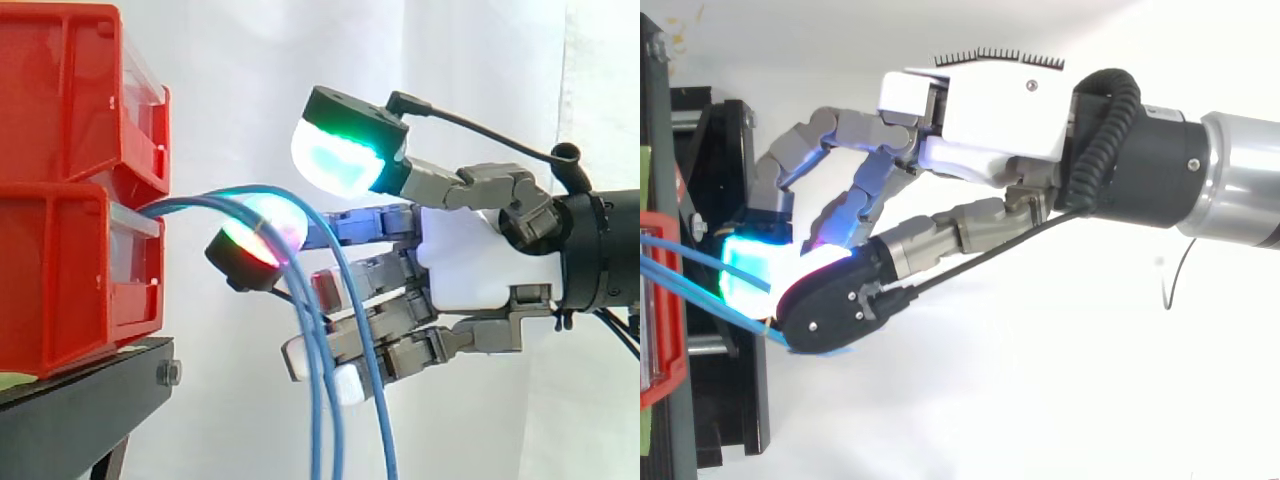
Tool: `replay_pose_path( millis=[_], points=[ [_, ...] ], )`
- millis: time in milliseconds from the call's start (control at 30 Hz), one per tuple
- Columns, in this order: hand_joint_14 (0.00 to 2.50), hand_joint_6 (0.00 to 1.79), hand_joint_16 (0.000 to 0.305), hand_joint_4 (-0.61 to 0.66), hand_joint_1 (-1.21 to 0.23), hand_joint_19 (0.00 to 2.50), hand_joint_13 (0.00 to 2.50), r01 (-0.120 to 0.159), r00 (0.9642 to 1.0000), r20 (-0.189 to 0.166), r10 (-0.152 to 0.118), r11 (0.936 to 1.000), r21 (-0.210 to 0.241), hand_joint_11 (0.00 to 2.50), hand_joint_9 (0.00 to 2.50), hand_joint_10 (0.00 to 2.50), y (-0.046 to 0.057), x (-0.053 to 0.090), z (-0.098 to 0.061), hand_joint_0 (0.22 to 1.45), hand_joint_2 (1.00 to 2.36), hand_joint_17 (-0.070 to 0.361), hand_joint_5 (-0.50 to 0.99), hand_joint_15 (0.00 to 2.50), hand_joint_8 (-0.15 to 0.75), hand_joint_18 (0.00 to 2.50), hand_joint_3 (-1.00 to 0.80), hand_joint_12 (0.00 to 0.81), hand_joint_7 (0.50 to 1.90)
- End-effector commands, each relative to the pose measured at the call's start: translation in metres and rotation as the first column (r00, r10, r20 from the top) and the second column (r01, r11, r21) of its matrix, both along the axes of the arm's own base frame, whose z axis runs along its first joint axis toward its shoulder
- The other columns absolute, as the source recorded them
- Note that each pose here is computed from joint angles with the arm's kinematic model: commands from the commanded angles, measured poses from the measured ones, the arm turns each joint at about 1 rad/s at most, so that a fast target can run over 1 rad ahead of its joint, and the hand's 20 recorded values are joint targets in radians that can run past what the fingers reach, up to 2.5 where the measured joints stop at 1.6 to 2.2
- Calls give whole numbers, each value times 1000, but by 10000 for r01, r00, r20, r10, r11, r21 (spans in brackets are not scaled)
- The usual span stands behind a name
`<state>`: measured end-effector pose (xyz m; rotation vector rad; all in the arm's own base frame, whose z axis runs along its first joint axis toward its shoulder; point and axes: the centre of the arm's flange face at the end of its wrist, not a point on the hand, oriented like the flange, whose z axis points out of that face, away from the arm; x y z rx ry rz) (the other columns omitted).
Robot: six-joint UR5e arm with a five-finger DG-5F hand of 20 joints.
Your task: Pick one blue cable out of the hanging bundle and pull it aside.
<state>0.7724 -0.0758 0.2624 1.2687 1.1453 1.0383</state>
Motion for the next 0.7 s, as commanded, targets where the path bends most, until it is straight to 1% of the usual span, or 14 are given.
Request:
replay_pose_path(
  millis=[0, 133, 333, 367, 400, 500, 567, 633, 667],
  points=[
    [21, 909, 43, -82, -697, 622, 873, -62, 10000, -16, 62, 10000, -23, 828, 1141, 18, 0, 0, -1, 544, 1001, 97, -169, 600, 212, 729, -476, 343, 789],
    [21, 912, 43, -79, -720, 632, 873, -93, 10000, -32, 92, 10000, -23, 833, 1138, 16, 1, 0, -1, 560, 1002, 96, -169, 604, 220, 730, -476, 337, 789],
    [22, 917, 41, -99, -745, 628, 880, -93, 10000, -19, 93, 9999, -37, 841, 1154, 20, 1, 0, 0, 596, 1007, 93, -164, 611, 219, 738, -408, 334, 819],
    [20, 923, 41, -118, -761, 629, 884, -93, 10000, -16, 92, 10000, -22, 845, 1163, 20, 1, 0, 0, 608, 1012, 92, -162, 604, 216, 741, -346, 332, 830],
    [23, 925, 41, -126, -771, 628, 883, -124, 9999, -19, 124, 9999, -36, 855, 1163, 20, 1, 0, 0, 613, 1013, 92, -162, 611, 212, 741, -325, 331, 839],
    [24, 943, 41, -161, -766, 635, 892, -185, 9998, -19, 185, 9998, -33, 854, 1200, 20, 2, 0, 0, 596, 1019, 92, -152, 616, 213, 745, -205, 328, 855],
    [21, 946, 41, -177, -760, 636, 898, -247, 9997, -22, 247, 9997, -47, 857, 1209, 21, 3, 0, 0, 587, 1022, 92, -146, 621, 210, 746, -153, 331, 875],
    [22, 947, 44, -171, -762, 627, 909, -247, 9997, -22, 247, 9997, -46, 844, 1225, 19, 2, 0, -1, 587, 1020, 98, -139, 617, 218, 768, -130, 341, 863],
    [21, 947, 45, -173, -762, 616, 912, -263, 9997, -9, 263, 9996, -60, 846, 1233, 20, 3, 0, 1, 585, 1020, 100, -136, 617, 222, 774, -118, 345, 865]
  ],
)
